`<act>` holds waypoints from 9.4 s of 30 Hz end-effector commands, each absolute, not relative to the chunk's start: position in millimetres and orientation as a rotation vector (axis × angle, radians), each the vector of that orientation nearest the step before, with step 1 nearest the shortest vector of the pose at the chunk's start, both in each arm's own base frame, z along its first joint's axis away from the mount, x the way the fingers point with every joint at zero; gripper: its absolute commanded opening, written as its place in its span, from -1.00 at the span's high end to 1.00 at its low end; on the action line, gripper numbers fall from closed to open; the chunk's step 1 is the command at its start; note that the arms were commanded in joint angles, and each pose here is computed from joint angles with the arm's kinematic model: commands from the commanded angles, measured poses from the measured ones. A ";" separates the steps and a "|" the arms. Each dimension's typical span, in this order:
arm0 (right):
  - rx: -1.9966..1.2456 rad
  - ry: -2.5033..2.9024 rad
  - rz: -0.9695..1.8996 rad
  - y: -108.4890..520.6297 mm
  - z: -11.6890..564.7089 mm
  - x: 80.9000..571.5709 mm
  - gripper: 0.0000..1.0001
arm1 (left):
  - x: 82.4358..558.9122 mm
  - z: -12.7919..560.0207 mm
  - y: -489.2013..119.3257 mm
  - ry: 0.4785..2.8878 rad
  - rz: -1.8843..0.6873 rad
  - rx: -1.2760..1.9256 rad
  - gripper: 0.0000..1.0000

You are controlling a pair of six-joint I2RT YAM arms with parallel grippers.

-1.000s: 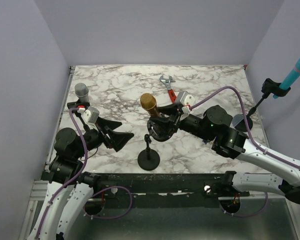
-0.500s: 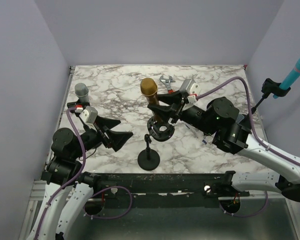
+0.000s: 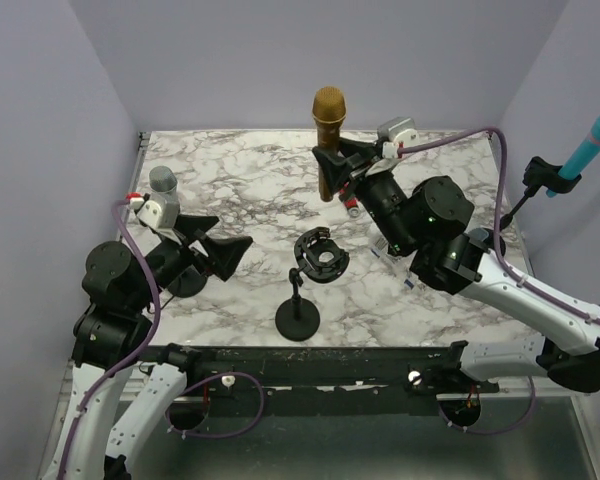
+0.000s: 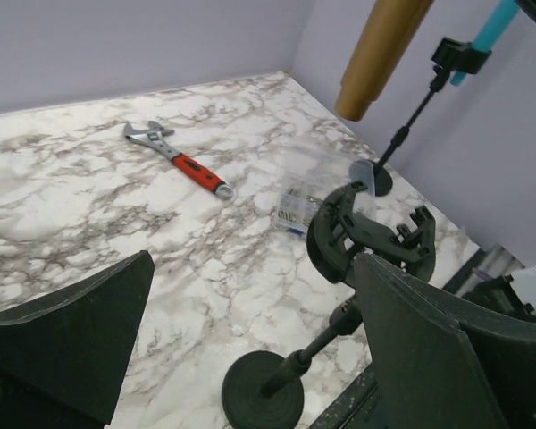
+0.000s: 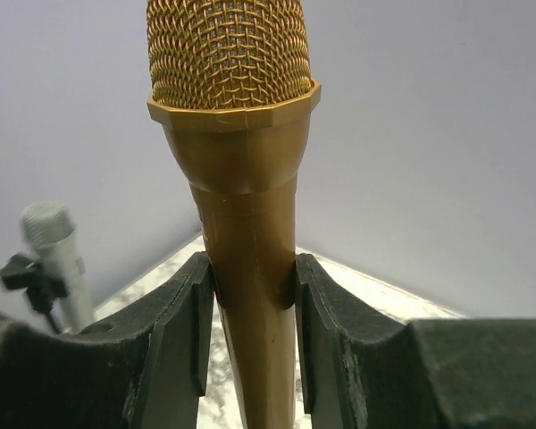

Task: Remove the microphone from the stand

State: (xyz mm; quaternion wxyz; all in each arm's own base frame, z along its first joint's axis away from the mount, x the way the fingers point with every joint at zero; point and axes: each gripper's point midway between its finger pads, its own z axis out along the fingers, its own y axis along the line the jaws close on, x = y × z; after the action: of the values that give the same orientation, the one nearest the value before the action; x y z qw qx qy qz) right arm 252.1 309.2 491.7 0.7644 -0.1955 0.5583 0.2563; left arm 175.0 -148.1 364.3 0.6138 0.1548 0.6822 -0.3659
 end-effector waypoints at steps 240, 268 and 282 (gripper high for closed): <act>-0.140 1.985 0.836 207.7 241.3 266.8 -1.00 | 156.2 247.0 -231.3 2.130 -1.434 0.190 -0.96; -0.114 2.032 0.883 217.0 219.5 269.7 -1.00 | 169.5 266.6 -234.4 2.117 -1.401 0.203 -0.90; -0.104 2.044 0.903 218.8 208.5 267.4 -1.00 | 163.8 190.3 -217.0 2.269 -1.268 0.101 -0.70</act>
State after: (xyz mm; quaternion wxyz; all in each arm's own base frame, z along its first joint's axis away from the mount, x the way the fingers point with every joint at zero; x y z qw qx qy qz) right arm 268.2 216.7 208.0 0.4332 -0.0444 0.8292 0.3504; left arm 166.0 -231.6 253.7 0.3051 0.0709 0.7855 -0.5338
